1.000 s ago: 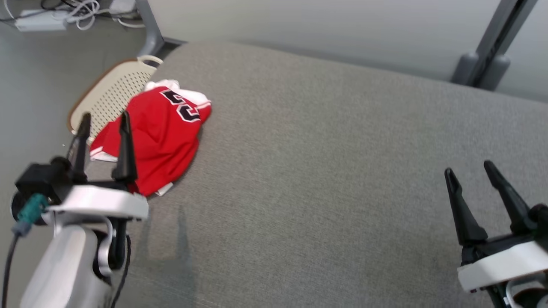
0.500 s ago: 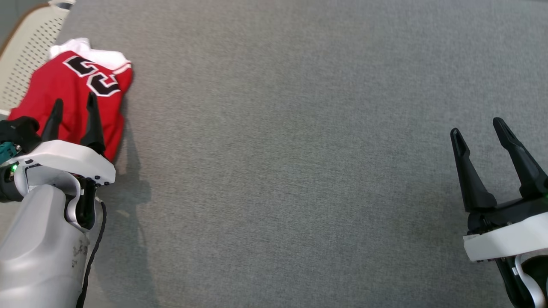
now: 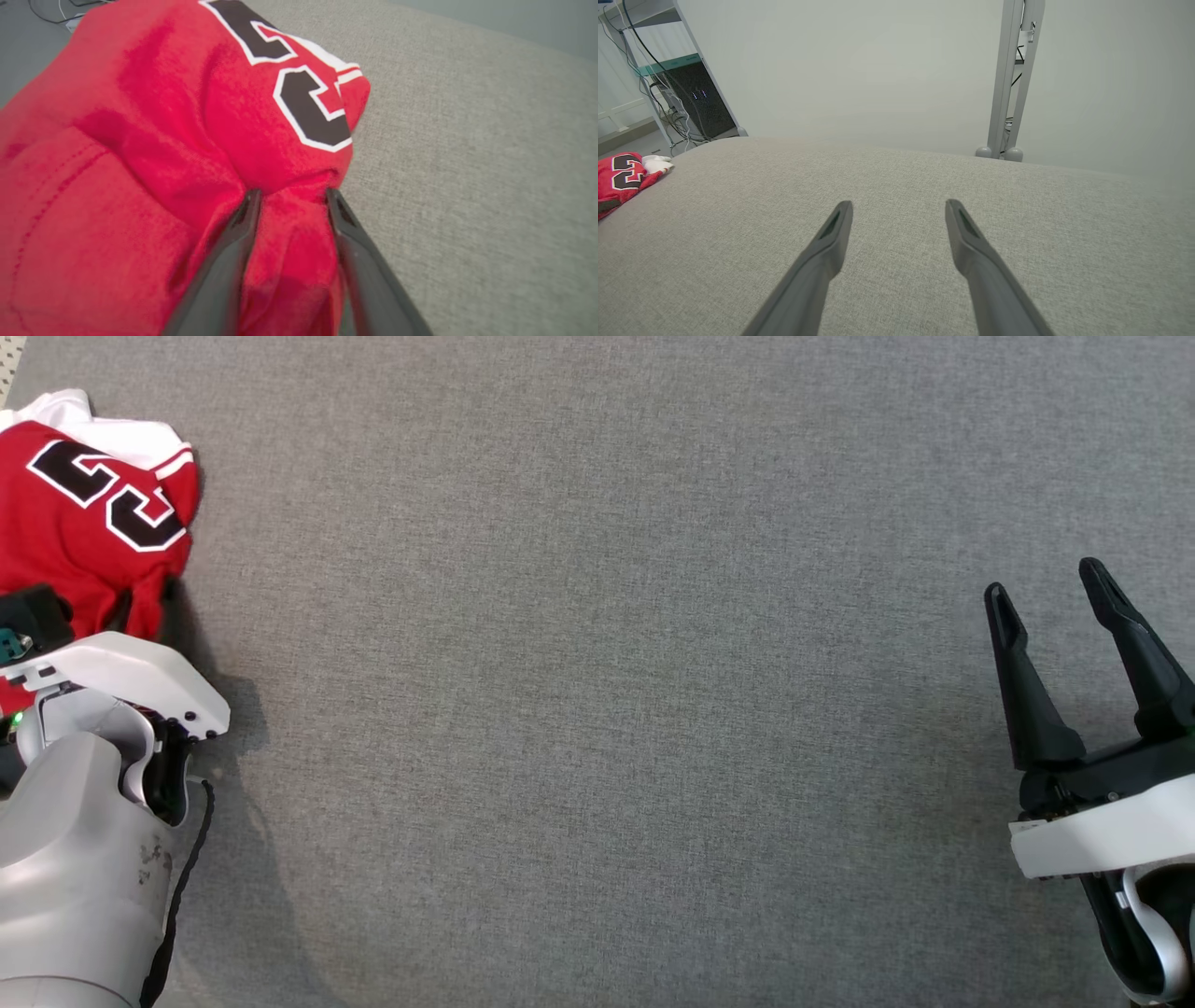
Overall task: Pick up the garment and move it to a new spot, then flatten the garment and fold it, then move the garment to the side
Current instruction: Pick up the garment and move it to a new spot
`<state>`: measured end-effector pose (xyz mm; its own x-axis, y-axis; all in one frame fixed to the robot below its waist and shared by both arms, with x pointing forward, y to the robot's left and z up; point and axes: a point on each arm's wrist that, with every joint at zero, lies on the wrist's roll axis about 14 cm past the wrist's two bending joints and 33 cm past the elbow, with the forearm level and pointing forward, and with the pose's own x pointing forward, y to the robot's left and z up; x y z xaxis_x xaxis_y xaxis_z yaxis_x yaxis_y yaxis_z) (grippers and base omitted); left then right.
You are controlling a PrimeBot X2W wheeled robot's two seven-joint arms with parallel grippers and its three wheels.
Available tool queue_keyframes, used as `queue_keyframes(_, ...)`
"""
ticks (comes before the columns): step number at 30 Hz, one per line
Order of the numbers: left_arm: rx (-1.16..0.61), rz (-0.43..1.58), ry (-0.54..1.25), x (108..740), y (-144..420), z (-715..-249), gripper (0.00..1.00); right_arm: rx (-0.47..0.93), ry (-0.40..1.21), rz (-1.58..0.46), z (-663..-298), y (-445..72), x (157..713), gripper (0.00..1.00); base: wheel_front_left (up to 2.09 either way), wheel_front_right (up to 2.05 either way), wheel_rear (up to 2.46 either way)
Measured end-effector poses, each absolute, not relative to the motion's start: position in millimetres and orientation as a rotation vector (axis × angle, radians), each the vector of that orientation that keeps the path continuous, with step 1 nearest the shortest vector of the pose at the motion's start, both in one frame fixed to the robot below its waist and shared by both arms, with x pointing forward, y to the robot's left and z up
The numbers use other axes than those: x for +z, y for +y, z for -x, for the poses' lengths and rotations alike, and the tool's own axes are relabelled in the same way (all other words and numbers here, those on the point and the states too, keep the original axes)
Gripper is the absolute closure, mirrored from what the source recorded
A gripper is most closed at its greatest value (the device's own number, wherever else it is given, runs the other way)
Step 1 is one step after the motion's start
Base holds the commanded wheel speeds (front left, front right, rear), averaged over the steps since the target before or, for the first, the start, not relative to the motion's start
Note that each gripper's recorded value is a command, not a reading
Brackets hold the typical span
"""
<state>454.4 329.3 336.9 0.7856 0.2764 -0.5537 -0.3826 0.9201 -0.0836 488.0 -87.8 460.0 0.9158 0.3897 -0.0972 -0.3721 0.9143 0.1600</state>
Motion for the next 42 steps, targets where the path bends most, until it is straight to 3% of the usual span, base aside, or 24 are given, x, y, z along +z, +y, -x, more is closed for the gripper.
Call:
queue_keyframes(6,0.341,0.171,0.471,357,329,-462,1.0,0.377,0.094,-0.14,-486,-92,471,0.0,0.0,0.0,0.0)
queue_keyframes(14,0.312,0.129,0.226,431,334,-476,1.0,0.348,0.048,-0.15,-469,-97,494,0.0,0.0,0.0,0.0)
queue_keyframes(22,0.264,0.086,0.008,496,313,-439,1.0,0.319,0.022,-0.165,-431,-104,516,0.0,0.0,0.0,0.0)
queue_keyframes(33,0.167,0.091,-0.045,533,261,-389,1.0,0.264,-0.029,-0.149,-385,-124,542,0.0,0.0,0.0,0.0)
queue_keyframes(42,-0.013,0.13,-0.052,545,191,-387,1.0,0.202,-0.041,-0.141,-367,-146,547,0.0,0.0,0.0,0.0)
